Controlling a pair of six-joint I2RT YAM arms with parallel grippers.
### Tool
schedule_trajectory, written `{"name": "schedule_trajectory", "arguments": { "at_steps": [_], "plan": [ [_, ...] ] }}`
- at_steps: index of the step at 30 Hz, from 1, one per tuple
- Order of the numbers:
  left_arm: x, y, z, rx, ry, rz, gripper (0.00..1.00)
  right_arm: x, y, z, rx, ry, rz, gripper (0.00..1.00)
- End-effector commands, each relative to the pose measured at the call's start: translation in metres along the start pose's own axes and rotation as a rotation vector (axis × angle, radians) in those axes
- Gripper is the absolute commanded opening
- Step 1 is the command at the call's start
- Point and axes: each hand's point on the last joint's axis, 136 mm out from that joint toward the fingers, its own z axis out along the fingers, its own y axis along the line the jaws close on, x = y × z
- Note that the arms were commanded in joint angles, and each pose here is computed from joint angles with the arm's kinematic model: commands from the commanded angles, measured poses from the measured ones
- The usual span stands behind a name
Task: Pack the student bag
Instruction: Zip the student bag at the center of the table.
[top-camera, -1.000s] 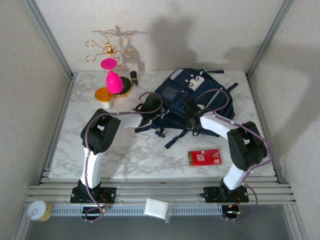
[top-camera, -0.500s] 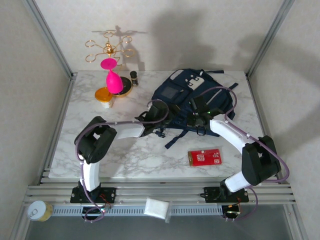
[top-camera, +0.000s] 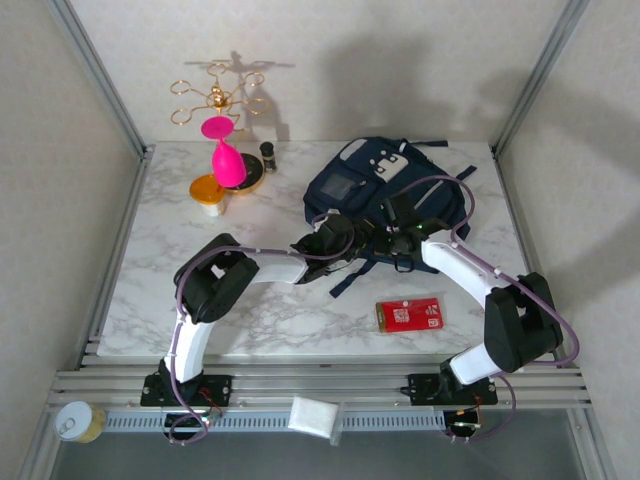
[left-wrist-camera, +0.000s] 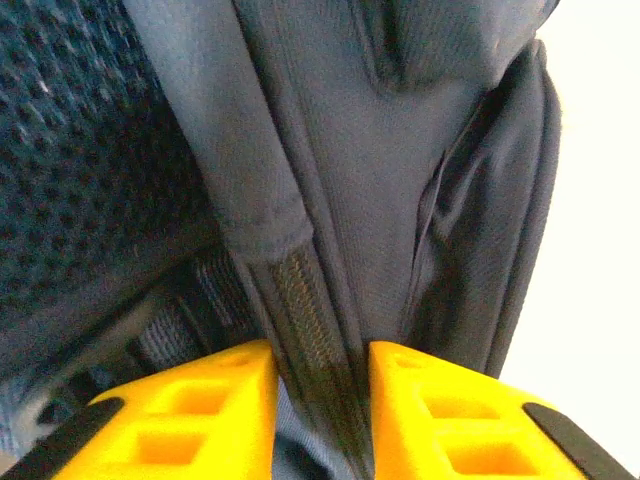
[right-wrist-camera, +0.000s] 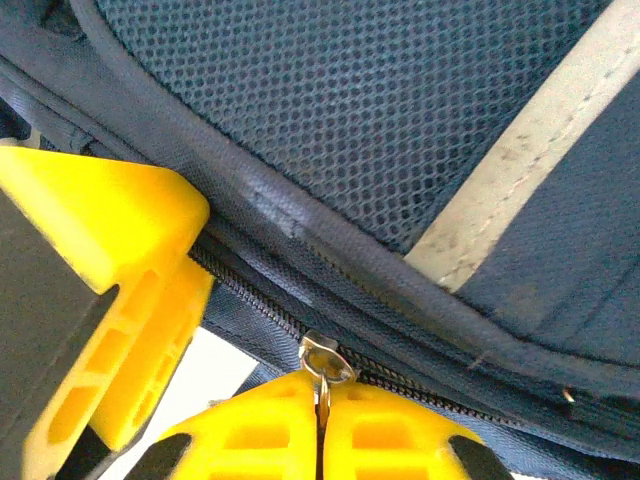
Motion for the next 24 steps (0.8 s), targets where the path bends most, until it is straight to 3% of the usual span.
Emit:
{"name": "schedule_trajectory", "arguments": {
  "at_steps": [1, 4, 14, 19, 20, 22, 24],
  "plan": [
    [-0.035, -0.005, 0.000, -0.006, -0.137, 0.032, 0.15, 0.002, -0.010, -0.015, 0.011, -0.008, 0.003, 0.00],
    [-0.057, -0.004, -0.007, -0.038, -0.179, 0.066, 0.00, 0.007, -0.021, -0.022, 0.030, 0.004, 0.018, 0.00],
    [-0.136, 0.003, -0.043, -0.192, -0.198, 0.293, 0.00, 0.039, -0.039, -0.030, 0.033, 0.124, 0.059, 0.00],
    [-0.131, -0.008, -0.036, -0.168, -0.105, 0.338, 0.00, 0.026, 0.005, -0.029, -0.129, 0.108, 0.015, 0.00],
    [-0.123, -0.012, -0.037, -0.142, -0.079, 0.327, 0.02, 0.024, 0.019, -0.029, -0.164, 0.108, -0.003, 0.00],
    [-0.104, -0.023, -0.043, -0.079, -0.034, 0.286, 0.31, 0.021, 0.038, -0.028, -0.197, 0.104, -0.013, 0.00],
    [-0.082, -0.034, -0.054, -0.005, -0.013, 0.236, 0.45, 0.019, 0.045, -0.026, -0.229, 0.102, 0.012, 0.00]
  ]
}}
